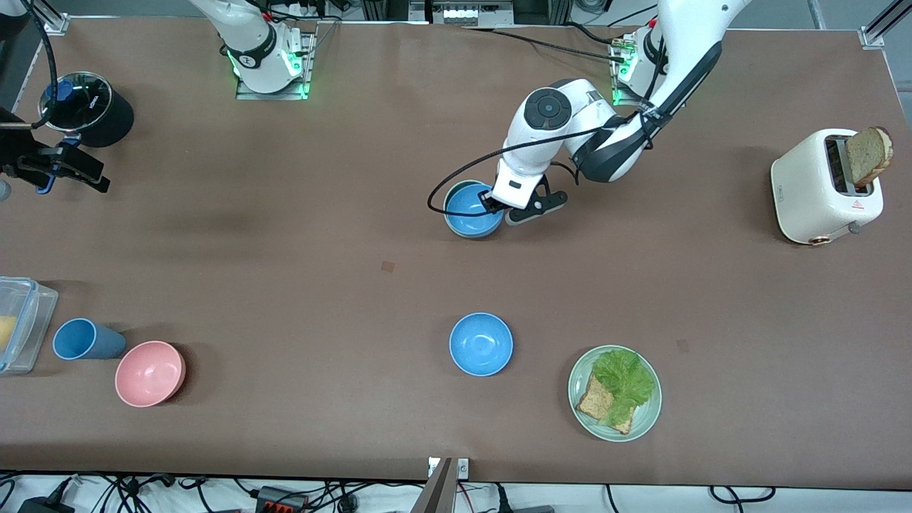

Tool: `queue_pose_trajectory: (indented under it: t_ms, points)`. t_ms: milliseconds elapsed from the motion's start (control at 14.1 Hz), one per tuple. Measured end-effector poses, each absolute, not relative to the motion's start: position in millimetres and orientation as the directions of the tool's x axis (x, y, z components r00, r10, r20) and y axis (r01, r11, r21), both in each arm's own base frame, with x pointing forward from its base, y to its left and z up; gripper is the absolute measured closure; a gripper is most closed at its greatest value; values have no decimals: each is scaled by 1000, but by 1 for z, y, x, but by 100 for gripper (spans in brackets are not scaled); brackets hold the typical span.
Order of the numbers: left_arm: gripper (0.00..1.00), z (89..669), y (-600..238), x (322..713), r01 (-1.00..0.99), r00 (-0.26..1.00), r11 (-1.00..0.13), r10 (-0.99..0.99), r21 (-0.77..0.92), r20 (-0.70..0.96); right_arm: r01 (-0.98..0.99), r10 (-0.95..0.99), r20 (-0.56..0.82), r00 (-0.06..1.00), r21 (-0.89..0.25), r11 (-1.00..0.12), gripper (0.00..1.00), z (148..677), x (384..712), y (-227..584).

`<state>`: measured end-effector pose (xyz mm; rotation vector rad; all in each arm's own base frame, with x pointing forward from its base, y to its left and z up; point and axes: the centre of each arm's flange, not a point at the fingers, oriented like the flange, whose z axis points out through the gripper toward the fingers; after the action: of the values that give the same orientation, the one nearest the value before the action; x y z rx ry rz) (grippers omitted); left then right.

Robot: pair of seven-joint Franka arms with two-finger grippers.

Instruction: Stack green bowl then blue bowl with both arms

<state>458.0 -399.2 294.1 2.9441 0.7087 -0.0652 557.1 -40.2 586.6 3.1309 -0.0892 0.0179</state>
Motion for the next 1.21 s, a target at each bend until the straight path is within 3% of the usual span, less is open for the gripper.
queue_pose_trajectory:
  t_ms: [782, 1208]
  points:
    - [57, 362, -337, 533, 370, 929, -924, 367, 96, -47, -56, -56, 12, 998, 9, -998, 0, 587, 557, -40]
    - [55, 393, -255, 602, 180, 981, -975, 167, 133, -102, -56, -56, 14, 998, 9, -998, 0, 587, 557, -40]
